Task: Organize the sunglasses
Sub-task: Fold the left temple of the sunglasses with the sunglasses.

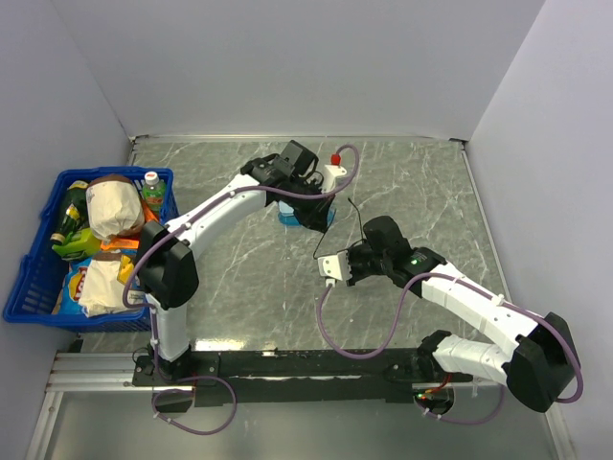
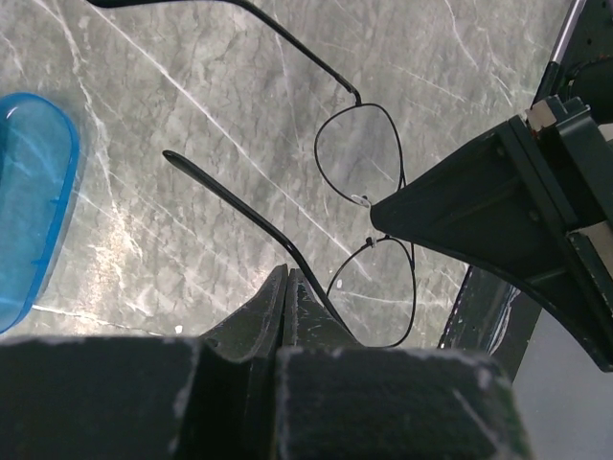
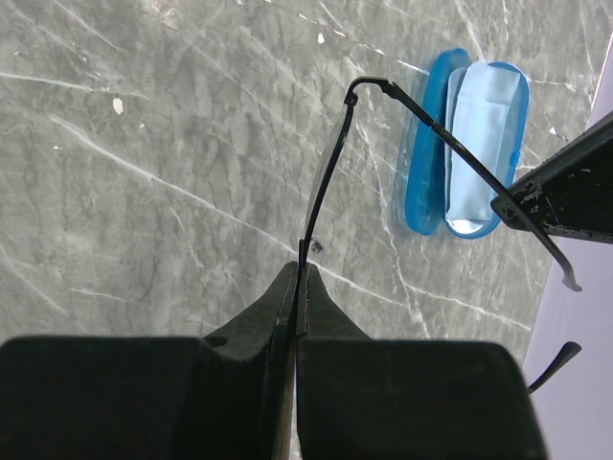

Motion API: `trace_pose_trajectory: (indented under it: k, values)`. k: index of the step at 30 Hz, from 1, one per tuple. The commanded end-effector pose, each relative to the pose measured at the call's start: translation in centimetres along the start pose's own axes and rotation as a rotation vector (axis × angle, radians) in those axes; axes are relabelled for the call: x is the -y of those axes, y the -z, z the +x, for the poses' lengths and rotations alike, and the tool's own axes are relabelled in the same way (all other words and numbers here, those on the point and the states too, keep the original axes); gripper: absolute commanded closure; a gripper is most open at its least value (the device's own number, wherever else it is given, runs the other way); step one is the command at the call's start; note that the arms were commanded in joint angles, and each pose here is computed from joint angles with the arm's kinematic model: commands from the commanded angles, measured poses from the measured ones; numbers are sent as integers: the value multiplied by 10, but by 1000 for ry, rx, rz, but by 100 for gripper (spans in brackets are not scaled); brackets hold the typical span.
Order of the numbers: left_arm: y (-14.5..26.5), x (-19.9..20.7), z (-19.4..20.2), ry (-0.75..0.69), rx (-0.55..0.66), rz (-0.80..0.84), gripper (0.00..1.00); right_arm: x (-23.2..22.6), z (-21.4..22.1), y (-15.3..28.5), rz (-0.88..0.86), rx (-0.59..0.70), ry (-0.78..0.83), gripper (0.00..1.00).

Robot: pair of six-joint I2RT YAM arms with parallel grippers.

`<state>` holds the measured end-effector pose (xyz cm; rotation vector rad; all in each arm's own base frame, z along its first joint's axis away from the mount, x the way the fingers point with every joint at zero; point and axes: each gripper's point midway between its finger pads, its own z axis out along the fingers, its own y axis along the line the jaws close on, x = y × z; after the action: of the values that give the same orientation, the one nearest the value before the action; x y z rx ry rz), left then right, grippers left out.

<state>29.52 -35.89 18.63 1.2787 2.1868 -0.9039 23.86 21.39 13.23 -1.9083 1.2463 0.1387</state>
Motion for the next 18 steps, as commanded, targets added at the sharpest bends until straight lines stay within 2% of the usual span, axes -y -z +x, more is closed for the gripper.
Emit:
trace_pose_trajectory:
  k: [1, 18]
  values:
    - [5, 7, -14, -46, 29, 18, 99, 2, -7, -3, 4, 28, 27, 100]
    - [-12, 26, -6, -82, -28, 69, 99, 4, -7, -1, 17, 29, 29, 100]
